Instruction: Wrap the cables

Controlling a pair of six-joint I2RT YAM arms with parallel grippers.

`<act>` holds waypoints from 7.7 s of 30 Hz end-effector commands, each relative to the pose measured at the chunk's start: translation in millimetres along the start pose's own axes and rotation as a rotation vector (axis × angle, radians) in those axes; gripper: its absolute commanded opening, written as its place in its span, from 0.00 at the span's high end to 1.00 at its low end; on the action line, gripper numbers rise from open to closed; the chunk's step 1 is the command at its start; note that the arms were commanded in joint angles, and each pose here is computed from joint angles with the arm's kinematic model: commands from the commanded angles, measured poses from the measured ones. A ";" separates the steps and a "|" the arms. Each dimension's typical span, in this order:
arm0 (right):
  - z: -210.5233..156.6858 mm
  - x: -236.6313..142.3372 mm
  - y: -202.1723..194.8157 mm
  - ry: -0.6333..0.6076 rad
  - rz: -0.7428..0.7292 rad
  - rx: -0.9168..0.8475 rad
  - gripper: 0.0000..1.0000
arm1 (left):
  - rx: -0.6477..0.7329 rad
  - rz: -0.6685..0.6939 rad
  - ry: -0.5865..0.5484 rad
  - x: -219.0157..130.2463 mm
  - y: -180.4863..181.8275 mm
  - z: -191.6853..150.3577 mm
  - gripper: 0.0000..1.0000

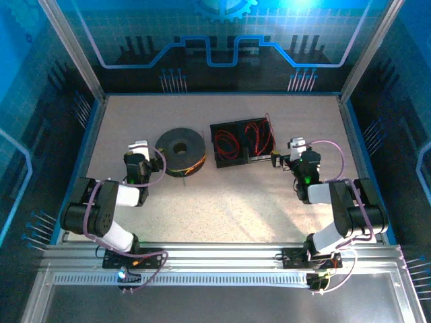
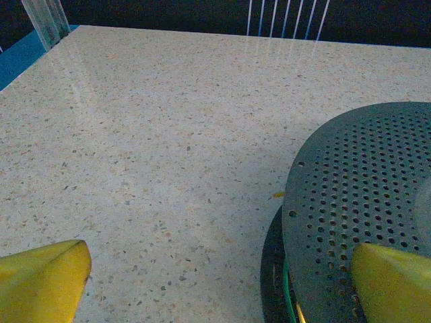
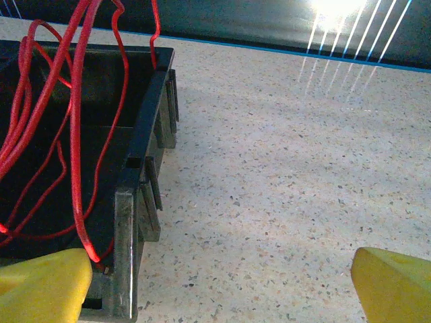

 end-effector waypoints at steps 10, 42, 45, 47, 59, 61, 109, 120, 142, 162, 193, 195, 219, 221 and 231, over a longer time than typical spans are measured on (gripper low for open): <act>5.8 2.8 -2.2 -0.019 0.006 -0.003 0.00 | 0.002 -0.024 -0.033 1.7 -5.5 10.1 0.01; 63.4 -62.8 -7.1 -0.148 -0.099 0.032 0.00 | -0.069 -0.002 -0.222 -63.2 -10.2 75.3 0.00; 90.5 -87.8 -11.3 -0.124 -0.071 0.164 0.00 | -0.170 -0.065 -0.244 -90.6 -17.6 102.8 0.01; 102.7 -106.7 -7.1 -0.093 -0.006 0.224 0.00 | -0.254 -0.139 -0.254 -113.3 -24.0 118.2 0.01; 105.3 -156.5 1.0 0.018 0.224 0.516 0.00 | -0.508 -0.130 -0.035 -154.1 -16.1 101.9 0.01; 107.6 -154.4 6.6 0.026 0.290 0.520 0.00 | -0.546 -0.168 0.006 -146.0 -21.6 96.8 0.01; 90.4 -106.5 50.6 0.248 0.516 0.527 0.40 | -0.879 -0.582 0.891 61.0 -53.3 29.4 0.96; 111.3 -68.9 20.6 0.328 0.332 0.468 0.49 | -0.521 -0.375 0.687 -16.9 -93.7 109.8 1.00; 90.6 31.9 21.3 0.561 0.285 0.272 0.76 | 0.097 -0.050 0.631 -58.3 -208.4 78.5 1.00; 104.2 20.6 21.7 0.490 0.271 0.273 0.70 | 0.080 -0.094 0.661 -59.9 -225.3 77.0 0.70; 108.4 25.6 26.3 0.496 0.293 0.262 0.99 | 0.011 -0.235 0.679 -74.2 -242.8 85.0 0.41; 124.6 11.3 21.1 0.446 0.275 0.254 1.00 | -0.005 -0.257 0.661 -80.6 -242.6 92.1 0.35; 189.1 -194.5 81.6 -0.079 0.843 0.345 1.00 | -0.271 -0.779 0.561 -229.2 -213.2 151.3 0.48; 185.3 -199.3 94.9 -0.081 0.892 0.319 1.00 | -0.290 -0.816 0.577 -235.8 -214.9 149.0 0.58; 175.9 -205.0 140.2 -0.069 0.850 0.123 1.00 | -0.303 -0.913 0.640 -259.7 -246.0 136.2 0.67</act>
Point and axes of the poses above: each hand's point on the last joint's axis, 136 mm out from that joint toward the fingers, its own x axis out along the fingers, its own y axis along the line the jaws close on, z = x × y, the point moved 4 cm from there along -x, back along the fingers, and after that the axes turned 11 degrees about -x, right-handed, at the moved point
